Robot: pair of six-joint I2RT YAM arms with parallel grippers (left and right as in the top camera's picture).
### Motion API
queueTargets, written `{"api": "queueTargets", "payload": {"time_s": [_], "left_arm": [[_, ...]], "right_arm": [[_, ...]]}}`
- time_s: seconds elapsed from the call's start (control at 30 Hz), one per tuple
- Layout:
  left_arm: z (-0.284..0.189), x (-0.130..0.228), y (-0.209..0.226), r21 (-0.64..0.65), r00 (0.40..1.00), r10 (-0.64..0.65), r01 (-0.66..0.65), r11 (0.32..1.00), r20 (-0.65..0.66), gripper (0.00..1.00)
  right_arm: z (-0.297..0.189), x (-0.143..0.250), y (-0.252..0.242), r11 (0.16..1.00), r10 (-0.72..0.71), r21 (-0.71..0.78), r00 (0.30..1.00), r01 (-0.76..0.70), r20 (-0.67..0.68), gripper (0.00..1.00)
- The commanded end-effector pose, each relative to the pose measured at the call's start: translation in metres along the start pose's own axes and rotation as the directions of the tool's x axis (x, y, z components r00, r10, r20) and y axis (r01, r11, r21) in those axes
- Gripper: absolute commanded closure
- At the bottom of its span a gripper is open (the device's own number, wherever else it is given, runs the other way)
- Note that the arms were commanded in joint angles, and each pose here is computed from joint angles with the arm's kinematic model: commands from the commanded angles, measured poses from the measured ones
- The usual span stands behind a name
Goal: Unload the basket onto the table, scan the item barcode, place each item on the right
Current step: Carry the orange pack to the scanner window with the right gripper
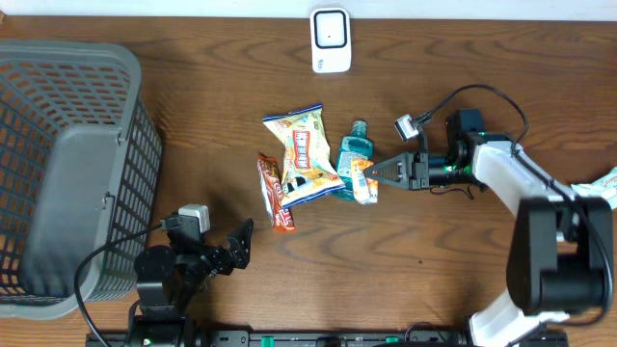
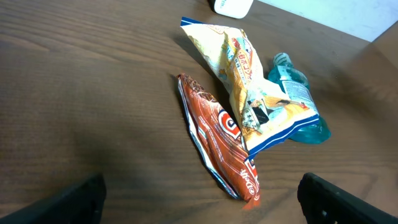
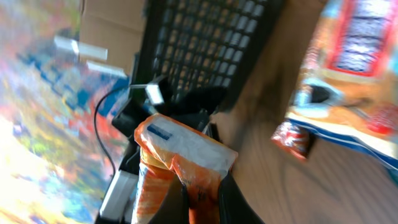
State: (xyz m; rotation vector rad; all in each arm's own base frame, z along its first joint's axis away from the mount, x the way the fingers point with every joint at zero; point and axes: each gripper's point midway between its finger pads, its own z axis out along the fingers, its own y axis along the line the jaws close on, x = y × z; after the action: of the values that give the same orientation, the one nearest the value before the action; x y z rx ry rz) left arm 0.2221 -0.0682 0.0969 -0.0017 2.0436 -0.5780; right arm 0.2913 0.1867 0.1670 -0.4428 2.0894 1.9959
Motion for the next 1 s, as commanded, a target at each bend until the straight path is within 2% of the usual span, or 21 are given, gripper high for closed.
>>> {"api": "queueTargets", "payload": {"time_s": [0.0, 0.17, 0.3, 0.53, 0.6, 0.7, 0.8, 0.97], "left_arm": [[0.002, 0.012, 0.001, 0.004, 0.999, -0.023, 0.023, 1.000, -0.038, 0.02], [0.002, 0.012, 0.001, 0.004, 0.999, -0.023, 0.023, 1.000, -0.038, 0.02], [0.002, 0.012, 0.001, 0.004, 0.999, -0.023, 0.023, 1.000, -0.038, 0.01], [0.002, 0.012, 0.001, 0.004, 0.999, -0.023, 0.023, 1.000, -0.038, 0.02], [0.002, 0.012, 0.001, 0.004, 0.999, -0.023, 0.023, 1.000, -0.038, 0.01], [0.002, 0.012, 0.001, 0.004, 0.999, -0.023, 0.023, 1.000, -0.038, 0.01], [0.002, 0.012, 0.001, 0.004, 0.999, -0.023, 0.023, 1.000, -0.038, 0.02], [0.002, 0.012, 0.001, 0.004, 0.999, -0.023, 0.023, 1.000, -0.038, 0.02]], "right_arm": [[0.006, 0.002, 0.040, 0.981, -0.184, -0.054, 0.983, 0.184, 0.001, 0.99], [0.013, 0.014, 0.063, 0.950, -0.311, -0.039, 0.950, 0.310, -0.040, 0.99], [0.017, 0.028, 0.065, 0.947, -0.317, 0.022, 0.942, 0.321, -0.108, 0.99], [0.029, 0.049, 0.019, 0.877, -0.304, 0.262, 0.888, 0.402, -0.346, 0.99], [0.028, 0.034, -0.007, 0.815, -0.246, 0.430, 0.903, 0.390, -0.352, 0.99], [0.020, -0.005, -0.040, 0.632, -0.236, 0.681, 0.929, 0.370, -0.285, 0.99], [0.014, -0.041, -0.052, 0.427, -0.362, 0.786, 0.881, 0.448, -0.306, 0.99], [0.008, -0.087, -0.053, 0.194, -0.501, 0.855, 0.798, 0.481, -0.335, 0.99]]}}
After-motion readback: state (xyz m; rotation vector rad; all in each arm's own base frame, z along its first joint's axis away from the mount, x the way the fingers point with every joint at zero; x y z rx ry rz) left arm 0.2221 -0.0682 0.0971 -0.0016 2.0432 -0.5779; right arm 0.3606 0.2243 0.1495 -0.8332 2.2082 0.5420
